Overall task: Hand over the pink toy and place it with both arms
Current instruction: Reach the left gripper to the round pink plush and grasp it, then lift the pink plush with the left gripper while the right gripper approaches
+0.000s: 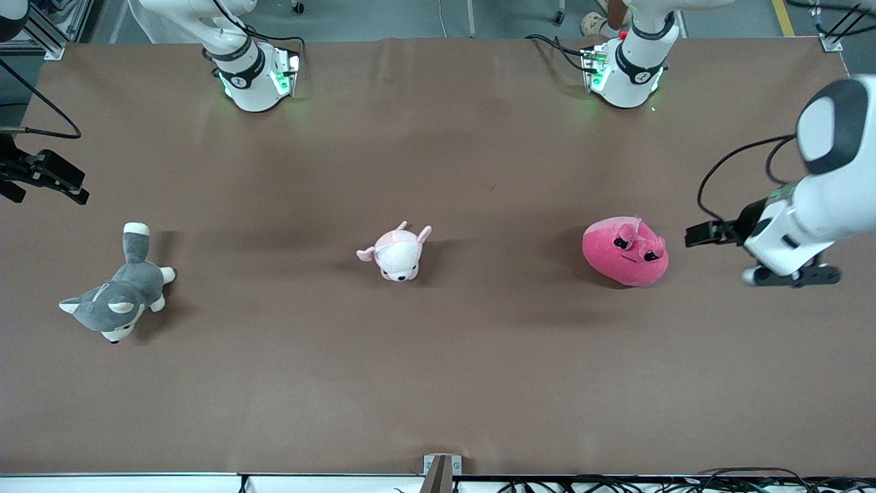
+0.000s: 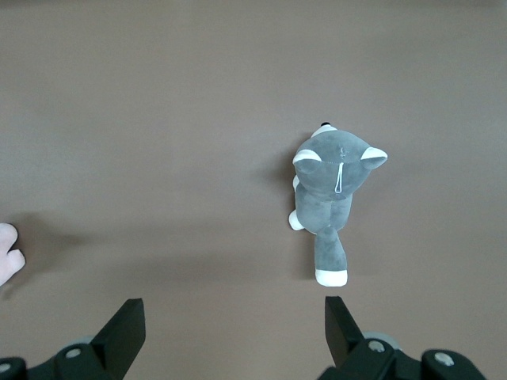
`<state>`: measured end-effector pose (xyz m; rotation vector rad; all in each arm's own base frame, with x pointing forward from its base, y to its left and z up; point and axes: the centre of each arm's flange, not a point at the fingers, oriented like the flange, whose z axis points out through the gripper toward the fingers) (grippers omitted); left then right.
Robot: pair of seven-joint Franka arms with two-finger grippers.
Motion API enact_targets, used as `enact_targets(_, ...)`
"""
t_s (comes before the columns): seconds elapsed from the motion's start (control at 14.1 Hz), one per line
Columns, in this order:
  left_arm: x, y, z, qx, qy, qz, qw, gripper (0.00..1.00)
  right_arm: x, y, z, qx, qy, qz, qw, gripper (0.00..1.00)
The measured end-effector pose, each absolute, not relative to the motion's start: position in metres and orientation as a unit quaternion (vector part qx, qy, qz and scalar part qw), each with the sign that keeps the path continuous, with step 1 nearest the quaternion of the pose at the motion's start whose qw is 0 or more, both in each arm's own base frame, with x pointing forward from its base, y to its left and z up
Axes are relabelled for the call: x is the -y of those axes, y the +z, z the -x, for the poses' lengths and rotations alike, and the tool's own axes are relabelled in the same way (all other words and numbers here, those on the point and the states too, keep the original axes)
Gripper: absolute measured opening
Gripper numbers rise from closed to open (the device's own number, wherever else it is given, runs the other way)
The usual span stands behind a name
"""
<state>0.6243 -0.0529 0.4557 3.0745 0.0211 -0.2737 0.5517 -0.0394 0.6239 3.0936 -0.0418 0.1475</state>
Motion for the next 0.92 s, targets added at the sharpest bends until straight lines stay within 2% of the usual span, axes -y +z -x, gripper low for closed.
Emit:
enact_targets(0.21,0.061,0.402,-0.633,-0.003,-0.106,-0.994,0.027,1.00,0.039,0.615,-0.557,0.013,0.040,-0.999,0.022,1.00)
enact_targets(0.35,0.068,0.377,-0.628,-0.003,-0.114,-0.993,0.025,0.96,0.038,0.609,-0.562,0.012,0.038,-0.999,0.023,1.00)
enact_targets(0.42,0.071,0.368,-0.624,-0.003,-0.119,-0.993,0.024,0.88,0.037,0.609,-0.564,0.011,0.038,-0.999,0.023,1.00)
enact_targets(0.49,0.073,0.361,-0.620,-0.004,-0.124,-0.992,0.022,0.88,0.035,0.610,-0.565,0.009,0.039,-0.999,0.022,1.00)
enact_targets(0.57,0.074,0.355,-0.617,-0.005,-0.127,-0.992,0.022,0.83,0.030,0.611,-0.565,0.005,0.041,-0.999,0.021,1.00)
enact_targets(0.64,0.074,0.350,-0.614,-0.005,-0.131,-0.991,0.021,0.73,0.023,0.612,-0.566,-0.001,0.042,-0.999,0.020,1.00)
enact_targets(0.78,0.073,0.340,-0.608,-0.006,-0.139,-0.990,0.020,0.70,0.006,0.614,-0.566,-0.014,0.044,-0.999,0.016,1.00)
enact_targets(0.85,0.072,0.336,-0.605,-0.006,-0.143,-0.989,0.019,0.61,0.000,0.614,-0.566,-0.017,0.043,-0.999,0.007,1.00)
enact_targets(0.92,0.072,0.334,-0.602,-0.006,-0.146,-0.989,0.019,0.61,-0.003,0.614,-0.566,-0.016,0.043,-0.999,-0.008,1.00)
